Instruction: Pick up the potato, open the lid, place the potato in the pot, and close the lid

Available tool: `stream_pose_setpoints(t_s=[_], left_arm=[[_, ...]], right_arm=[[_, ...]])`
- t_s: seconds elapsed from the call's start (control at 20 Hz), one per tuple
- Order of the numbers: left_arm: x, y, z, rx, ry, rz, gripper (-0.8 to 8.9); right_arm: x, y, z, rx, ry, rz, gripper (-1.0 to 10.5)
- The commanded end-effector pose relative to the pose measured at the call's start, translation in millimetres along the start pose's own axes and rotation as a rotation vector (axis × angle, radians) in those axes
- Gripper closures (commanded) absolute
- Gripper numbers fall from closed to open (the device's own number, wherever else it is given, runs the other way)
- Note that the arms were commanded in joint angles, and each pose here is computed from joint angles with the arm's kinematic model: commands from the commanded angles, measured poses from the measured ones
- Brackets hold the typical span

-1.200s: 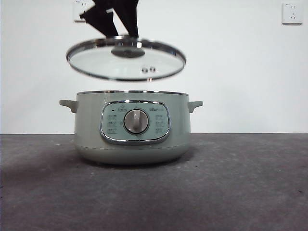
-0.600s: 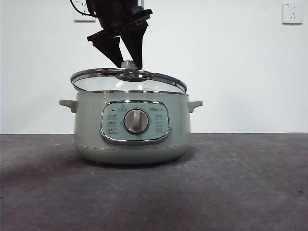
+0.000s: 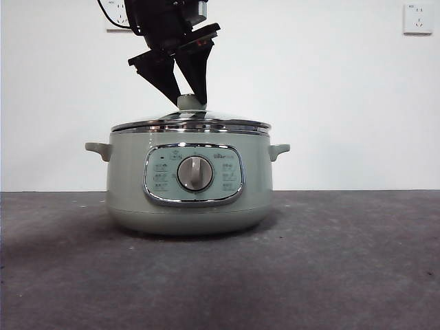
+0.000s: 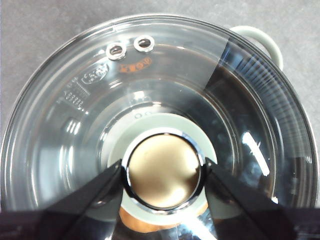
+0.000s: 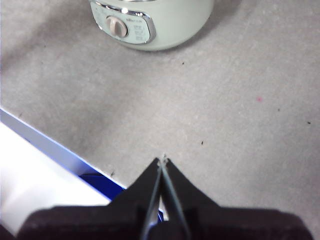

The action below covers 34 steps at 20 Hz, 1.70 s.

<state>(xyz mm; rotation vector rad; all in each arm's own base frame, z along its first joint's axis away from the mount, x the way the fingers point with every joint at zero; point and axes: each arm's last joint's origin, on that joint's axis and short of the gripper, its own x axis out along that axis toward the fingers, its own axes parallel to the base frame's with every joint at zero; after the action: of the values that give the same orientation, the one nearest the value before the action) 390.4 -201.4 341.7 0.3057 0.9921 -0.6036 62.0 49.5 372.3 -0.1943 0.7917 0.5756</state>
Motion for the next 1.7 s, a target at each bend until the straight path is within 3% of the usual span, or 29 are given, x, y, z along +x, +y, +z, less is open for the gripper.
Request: stream_pose_setpoints(t_s=[0.05, 0.35, 0.65, 0.75, 0.9, 0.95, 1.15, 1.4, 1.45, 1.5, 1.55, 1.7], left_arm=[[22.3, 0.8, -7.0, -0.005, 0.056, -0.015, 8.26], [26.6, -1.3, -7.9, 0.034, 0.071, 0.06, 8.26], [26.9, -2.5, -4.1, 0.014, 0.027, 0.02, 8.08], [26.9, -2.4, -4.0, -0.015, 0.025, 0.022, 6.78], [26.6, -2.2, -2.1, -0.055, 0.005, 0.024, 3.52], [25.9, -2.2, -1.3, -0.056, -0.002, 0.022, 3.34], [3.0, -4.5, 1.3, -0.07, -0.055, 0.025, 3.37], [-68.1, -13.6, -9.0, -0.08, -0.121, 0.035, 3.79], [-83.9, -16.2, -15.2, -0.079, -0.113, 0.034, 5.28], [-100.9, -19.0, -22.3, -0.073, -0.106, 0.033, 7.52], [-115.7, -21.7, -29.0, -0.058, -0.101, 0.031, 8.11], [-158.2, -31.9, -43.1, -0.03, -0.173, 0.003, 8.22]], right_arm=[[1.8, 0.4, 1.0, 0.008, -0.018, 0.004, 9.5], [1.7, 0.6, 3.2, -0.001, -0.04, 0.007, 9.5], [1.7, 0.6, 3.3, -0.003, -0.041, 0.006, 9.5], [1.7, 0.6, 3.3, -0.003, -0.041, 0.006, 9.5], [1.7, 0.6, 3.8, -0.003, -0.047, 0.006, 9.5], [1.7, 0.6, 3.9, -0.003, -0.047, 0.006, 9.5], [1.8, 0.6, 4.0, -0.003, -0.047, 0.006, 9.5], [2.0, 0.5, 4.1, 0.001, -0.046, 0.001, 9.5], [2.1, 0.2, 4.2, 0.001, -0.047, -0.01, 9.5], [2.1, -0.1, 4.2, 0.002, -0.048, -0.021, 9.5], [2.1, -0.2, 4.2, 0.002, -0.048, -0.024, 9.5], [2.1, -0.2, 4.2, 0.002, -0.048, -0.024, 9.5]])
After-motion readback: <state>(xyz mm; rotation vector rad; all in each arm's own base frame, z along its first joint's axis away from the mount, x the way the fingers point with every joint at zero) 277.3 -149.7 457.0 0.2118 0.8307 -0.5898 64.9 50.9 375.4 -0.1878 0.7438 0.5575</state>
